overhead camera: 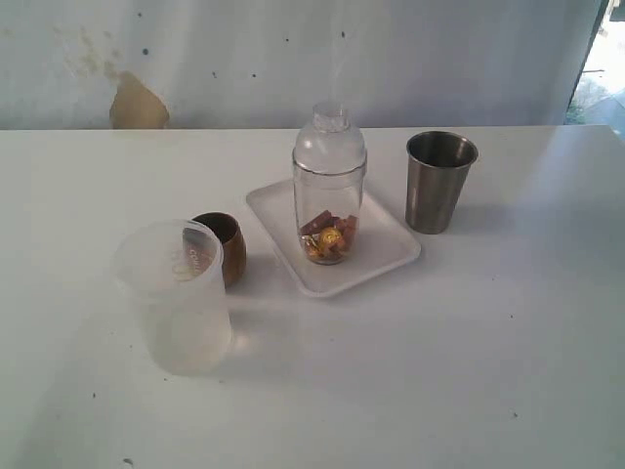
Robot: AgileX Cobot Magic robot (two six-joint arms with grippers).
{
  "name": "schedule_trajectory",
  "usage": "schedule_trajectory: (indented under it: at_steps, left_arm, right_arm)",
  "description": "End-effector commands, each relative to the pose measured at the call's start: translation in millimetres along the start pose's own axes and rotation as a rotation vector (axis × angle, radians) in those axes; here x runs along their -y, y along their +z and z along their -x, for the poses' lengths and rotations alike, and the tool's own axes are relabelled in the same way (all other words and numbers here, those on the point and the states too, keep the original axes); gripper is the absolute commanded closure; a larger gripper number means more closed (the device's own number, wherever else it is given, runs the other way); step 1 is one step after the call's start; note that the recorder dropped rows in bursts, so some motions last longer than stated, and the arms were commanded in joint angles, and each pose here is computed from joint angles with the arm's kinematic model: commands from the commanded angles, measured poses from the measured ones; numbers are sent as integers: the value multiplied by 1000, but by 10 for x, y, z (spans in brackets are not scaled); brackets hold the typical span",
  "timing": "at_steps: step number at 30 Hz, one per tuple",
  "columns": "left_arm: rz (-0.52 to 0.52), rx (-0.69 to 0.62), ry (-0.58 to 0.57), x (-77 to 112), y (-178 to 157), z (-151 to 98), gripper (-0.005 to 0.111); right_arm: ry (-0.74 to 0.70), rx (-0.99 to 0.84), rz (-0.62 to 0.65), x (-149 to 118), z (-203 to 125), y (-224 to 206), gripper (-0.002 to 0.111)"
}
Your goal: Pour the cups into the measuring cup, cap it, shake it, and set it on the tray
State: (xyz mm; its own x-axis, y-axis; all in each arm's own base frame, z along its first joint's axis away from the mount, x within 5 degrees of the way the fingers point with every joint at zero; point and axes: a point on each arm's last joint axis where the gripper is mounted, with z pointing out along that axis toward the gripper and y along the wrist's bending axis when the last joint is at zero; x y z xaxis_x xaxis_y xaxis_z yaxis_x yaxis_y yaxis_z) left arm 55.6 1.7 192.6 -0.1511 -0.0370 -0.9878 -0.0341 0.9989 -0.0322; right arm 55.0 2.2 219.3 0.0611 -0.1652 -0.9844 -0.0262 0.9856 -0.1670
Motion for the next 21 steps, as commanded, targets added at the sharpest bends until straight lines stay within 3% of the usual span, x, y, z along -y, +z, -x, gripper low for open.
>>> schedule_trajectory:
  at_steps: [1, 9, 21]
  left_arm:
    - [1, 9, -2, -1, 0, -5, 107]
    - [1, 9, -2, -1, 0, -5, 107]
    - [1, 9, -2, -1, 0, -5, 107]
  right_arm:
    - [-13, -105, 19, -33, -184, 2, 108]
    - [11, -286, 42, -57, -345, -30, 108]
    - [68, -313, 36, -60, -367, -37, 108]
